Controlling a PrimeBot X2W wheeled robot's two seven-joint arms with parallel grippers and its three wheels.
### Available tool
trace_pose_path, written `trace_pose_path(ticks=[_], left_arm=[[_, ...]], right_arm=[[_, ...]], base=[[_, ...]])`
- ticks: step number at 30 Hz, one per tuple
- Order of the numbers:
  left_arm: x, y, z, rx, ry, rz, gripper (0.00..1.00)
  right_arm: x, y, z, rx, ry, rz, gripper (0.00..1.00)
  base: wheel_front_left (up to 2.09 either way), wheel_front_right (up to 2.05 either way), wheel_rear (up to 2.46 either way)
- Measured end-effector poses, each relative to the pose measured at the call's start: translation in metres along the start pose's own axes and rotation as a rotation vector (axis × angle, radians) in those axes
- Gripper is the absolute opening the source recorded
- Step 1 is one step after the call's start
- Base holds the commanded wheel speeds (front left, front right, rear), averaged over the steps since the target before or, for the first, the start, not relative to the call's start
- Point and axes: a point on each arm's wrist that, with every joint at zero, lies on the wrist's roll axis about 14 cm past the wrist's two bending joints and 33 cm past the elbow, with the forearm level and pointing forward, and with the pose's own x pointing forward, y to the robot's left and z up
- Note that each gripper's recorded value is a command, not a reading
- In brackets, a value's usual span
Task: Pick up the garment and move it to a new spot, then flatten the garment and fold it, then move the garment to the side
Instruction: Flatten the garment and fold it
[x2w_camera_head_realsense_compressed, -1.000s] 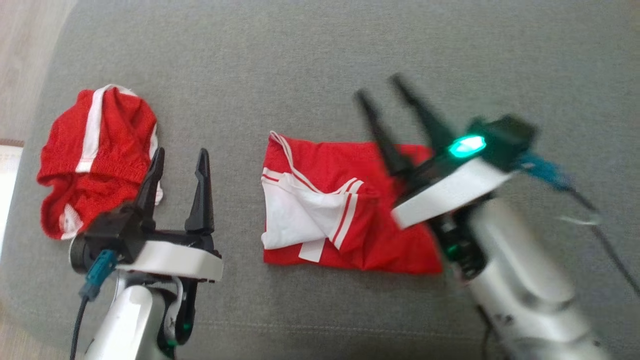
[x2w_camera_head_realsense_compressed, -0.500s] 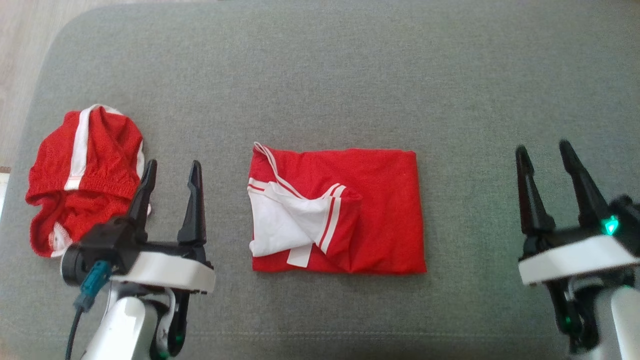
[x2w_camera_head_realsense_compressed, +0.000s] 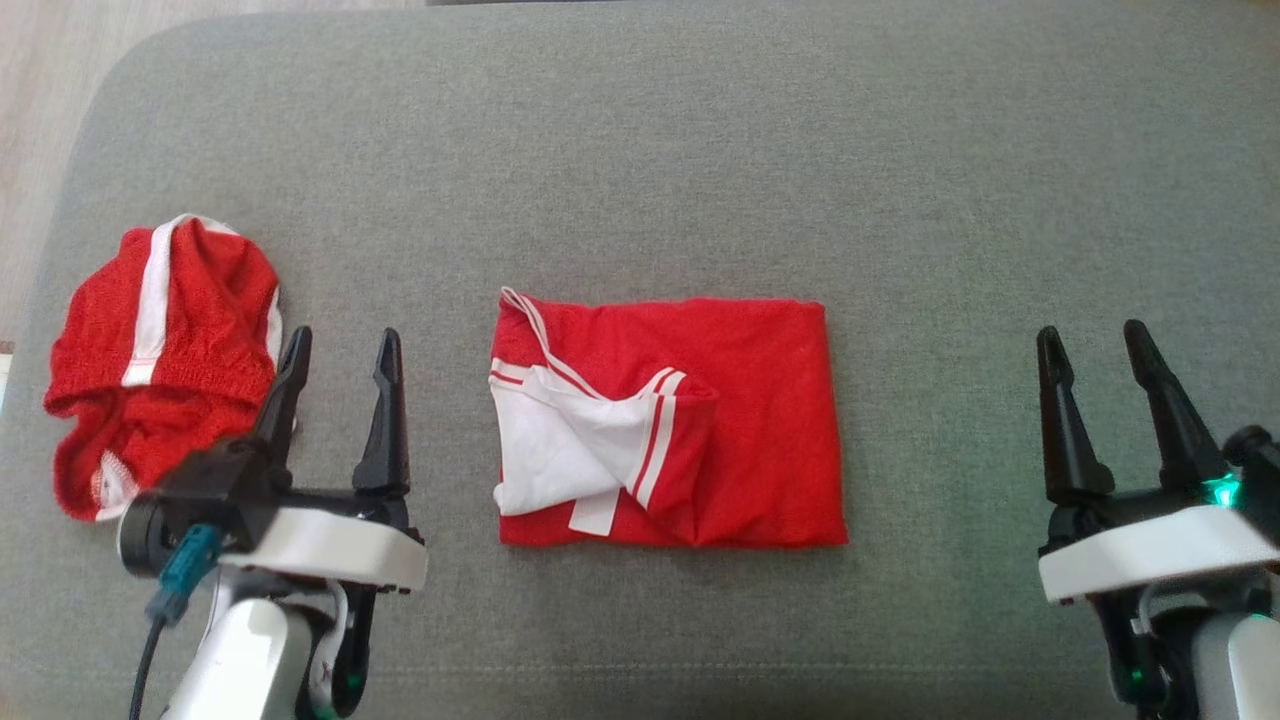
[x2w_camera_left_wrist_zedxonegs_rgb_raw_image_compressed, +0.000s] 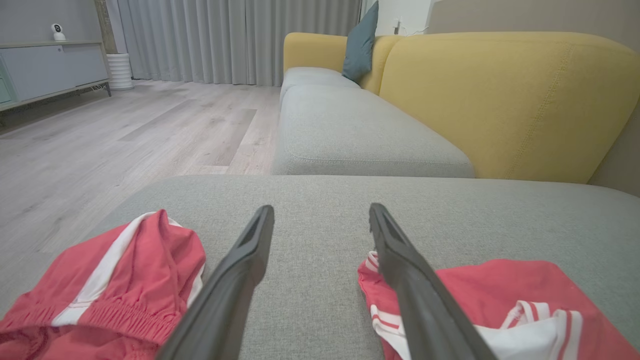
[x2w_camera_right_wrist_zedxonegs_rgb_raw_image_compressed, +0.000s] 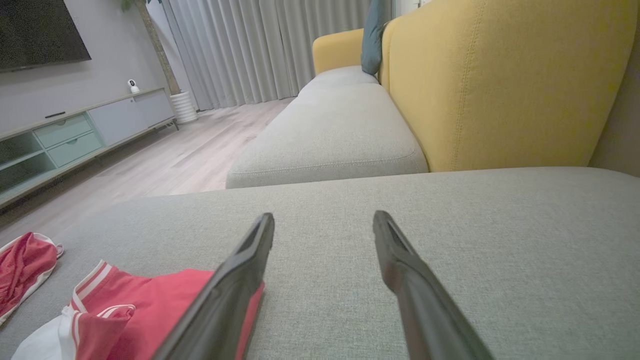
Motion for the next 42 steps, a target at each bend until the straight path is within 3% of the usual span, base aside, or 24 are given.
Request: trace_pose_path(ticks=[2,3,4,5,8,13,20,30,37,42], left_arm=[[0.0,0.0,0.0,0.001,0.0,0.0,1.0],[0.0,0.001,0.0,0.002,0.001,0.001,1.0],[0.0,0.001,-0.001,0.003,0.002,0.002,1.0],[0.0,0.001,-0.001,0.004,0.004,0.002,1.0],[0.0,0.002,-0.003,0.004,0.009,0.004,1.0],[0.0,0.005,-0.006,0.006,0.019,0.01,1.0],[0.002,0.009,-0.005,0.003,0.014,0.024,1.0],[-0.001,0.017,-0.012,0.003,0.038,0.052,1.0],[-0.001,0.017,-0.015,-0.004,0.042,0.054,1.0],[0.0,0.017,-0.012,0.004,0.035,0.056,1.0]], right_arm=[[0.0,0.0,-0.001,0.0,0.007,-0.001,1.0],[0.0,0.0,-0.003,0.001,0.017,-0.001,0.82],[0.0,0.0,-0.006,0.003,0.027,0.0,0.29],[0.0,0.002,-0.013,0.007,0.053,0.004,0.0],[0.001,0.019,-0.038,0.026,0.145,0.053,0.0],[0.001,0.077,-0.089,0.101,0.301,0.219,0.0],[0.009,0.145,-0.125,0.161,0.391,0.419,0.0],[0.006,0.204,-0.133,0.216,0.442,0.606,0.0],[-0.02,0.229,-0.154,0.209,0.571,0.709,0.0],[-0.003,0.231,-0.133,0.185,0.452,0.718,0.0]], base=[[0.0,0.0,0.0],[0.0,0.0,0.0],[0.0,0.0,0.0],[0.0,0.0,0.0],[0.0,0.0,0.0],[0.0,0.0,0.0],[0.0,0.0,0.0],[0.0,0.0,0.0],[0.0,0.0,0.0],[0.0,0.0,0.0]])
